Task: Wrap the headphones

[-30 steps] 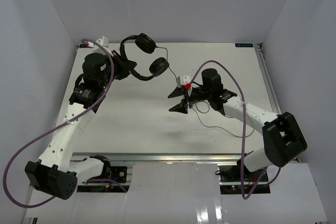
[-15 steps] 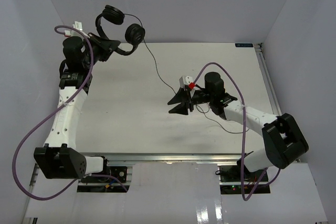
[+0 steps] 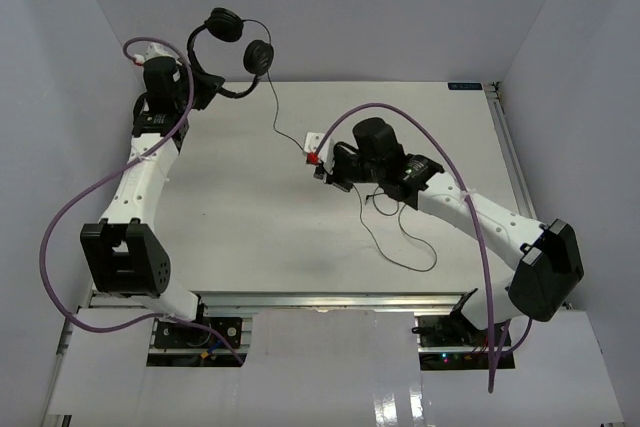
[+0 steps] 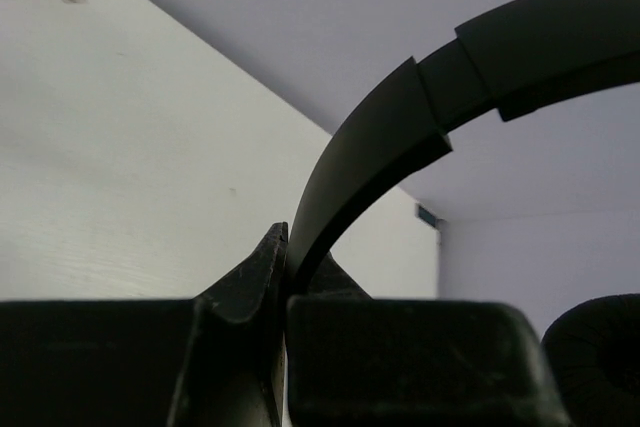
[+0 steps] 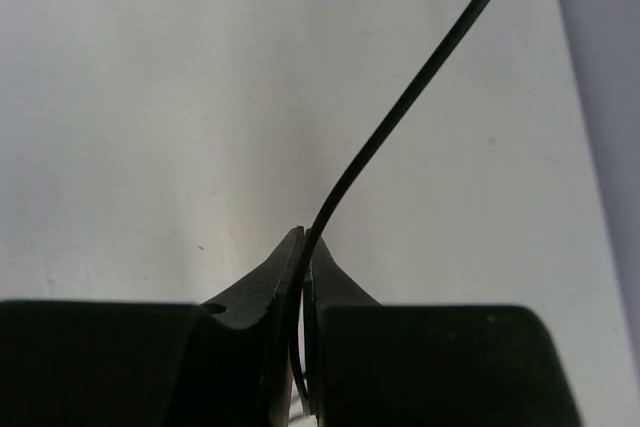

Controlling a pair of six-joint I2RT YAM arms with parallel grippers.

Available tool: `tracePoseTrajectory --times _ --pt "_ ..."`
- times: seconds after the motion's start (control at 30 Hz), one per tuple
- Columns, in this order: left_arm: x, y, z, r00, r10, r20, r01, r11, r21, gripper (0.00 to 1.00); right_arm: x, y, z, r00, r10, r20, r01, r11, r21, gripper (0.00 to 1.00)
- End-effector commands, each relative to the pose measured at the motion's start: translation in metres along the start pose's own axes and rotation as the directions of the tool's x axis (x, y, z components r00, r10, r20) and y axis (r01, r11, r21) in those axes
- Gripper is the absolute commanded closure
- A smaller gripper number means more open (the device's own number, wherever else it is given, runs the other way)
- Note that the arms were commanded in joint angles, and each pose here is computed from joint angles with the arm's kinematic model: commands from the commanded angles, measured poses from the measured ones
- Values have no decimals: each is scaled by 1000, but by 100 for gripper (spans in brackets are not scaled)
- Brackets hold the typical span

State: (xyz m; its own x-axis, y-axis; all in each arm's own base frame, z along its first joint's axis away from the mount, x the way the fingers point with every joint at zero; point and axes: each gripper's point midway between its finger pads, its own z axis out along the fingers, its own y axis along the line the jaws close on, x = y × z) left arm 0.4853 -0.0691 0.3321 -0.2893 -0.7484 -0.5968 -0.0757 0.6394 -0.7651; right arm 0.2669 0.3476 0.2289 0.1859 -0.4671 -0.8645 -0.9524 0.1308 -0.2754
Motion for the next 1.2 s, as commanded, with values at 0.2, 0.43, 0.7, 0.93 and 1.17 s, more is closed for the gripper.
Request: tracePoseTrajectory --times 0.2,0.43,0.7,0.93,1.17 --pt "113 1 68 821 538 -193 -558 828 -63 100 24 -98 -65 601 -320 -733 669 703 241 92" --pt "188 28 47 654 679 -333 -693 715 97 100 -39 -141 -106 681 -312 -662 694 564 449 92" --pt "235 28 7 580 726 -369 -663 684 304 100 -45 -161 -120 796 -328 -509 592 597 542 92" --pt "249 2 -22 548 776 -312 -633 629 451 100 -26 -169 -101 888 -279 -365 445 720 533 92" --pt "255 -21 -42 551 789 -273 -591 600 539 100 -3 -181 -86 946 -159 -282 293 795 531 92"
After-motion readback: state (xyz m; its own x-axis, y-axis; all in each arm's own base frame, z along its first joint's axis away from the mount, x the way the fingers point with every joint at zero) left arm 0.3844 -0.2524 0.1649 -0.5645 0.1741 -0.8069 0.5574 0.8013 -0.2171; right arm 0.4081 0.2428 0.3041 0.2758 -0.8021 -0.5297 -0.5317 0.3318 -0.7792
